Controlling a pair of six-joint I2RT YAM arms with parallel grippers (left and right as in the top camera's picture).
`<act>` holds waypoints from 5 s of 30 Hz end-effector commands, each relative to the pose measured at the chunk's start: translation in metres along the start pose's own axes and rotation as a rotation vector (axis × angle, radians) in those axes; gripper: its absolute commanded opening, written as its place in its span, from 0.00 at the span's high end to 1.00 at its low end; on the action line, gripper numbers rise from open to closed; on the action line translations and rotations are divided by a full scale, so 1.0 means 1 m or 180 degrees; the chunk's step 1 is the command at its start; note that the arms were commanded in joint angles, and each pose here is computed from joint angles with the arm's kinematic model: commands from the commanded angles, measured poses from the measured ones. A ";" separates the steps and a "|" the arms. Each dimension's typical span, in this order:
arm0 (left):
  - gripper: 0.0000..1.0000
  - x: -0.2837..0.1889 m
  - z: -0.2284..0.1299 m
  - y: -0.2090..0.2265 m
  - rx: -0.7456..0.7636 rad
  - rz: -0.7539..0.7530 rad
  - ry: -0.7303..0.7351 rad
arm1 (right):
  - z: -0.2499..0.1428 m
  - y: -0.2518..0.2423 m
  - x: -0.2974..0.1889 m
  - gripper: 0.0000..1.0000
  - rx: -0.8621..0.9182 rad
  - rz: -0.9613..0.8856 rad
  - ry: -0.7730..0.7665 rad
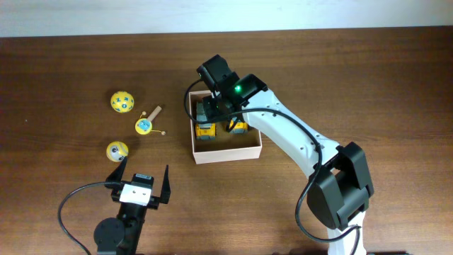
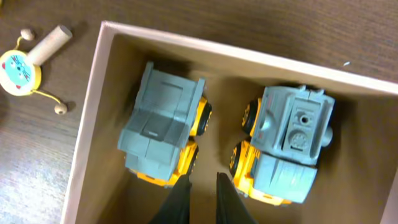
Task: Pack container
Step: 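Lower the truck into the box beside the first truck, then open the right gripper and adjust the truck upright in the box, then raise the right gripper out of the box toward the right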
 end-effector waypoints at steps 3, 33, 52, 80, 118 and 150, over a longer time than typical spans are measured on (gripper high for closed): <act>0.01 0.000 -0.003 0.001 0.0044 0.0030 0.0026 | 0.001 0.000 0.018 0.93 -0.0015 -0.0049 0.0028; 0.01 0.000 -0.003 0.001 0.0044 0.0030 0.0025 | -0.004 -0.024 0.063 0.92 0.0027 -0.0348 0.0137; 0.01 0.000 -0.003 0.001 0.0044 0.0030 0.0025 | -0.003 -0.050 0.063 0.92 0.0058 -0.0442 0.0186; 0.01 0.000 -0.003 0.001 0.0044 0.0030 0.0025 | -0.019 -0.031 0.062 0.92 -0.0261 -0.0289 0.0433; 0.01 0.000 -0.003 0.001 0.0044 0.0030 0.0025 | 0.007 -0.044 0.032 0.85 -0.0311 -0.0043 0.0362; 0.01 0.000 -0.003 0.001 0.0044 0.0030 0.0025 | -0.023 -0.154 -0.204 0.31 0.1150 -0.0756 0.0347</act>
Point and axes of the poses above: each gripper's point midway between its finger pads, its own x axis out along the fingers, its own y axis along the line the jaws close on, z = x × y, the point moved 5 cm from there along -x, back along the fingers, and after that the axes turned 7 degrees about -x, right-handed, at the moved point
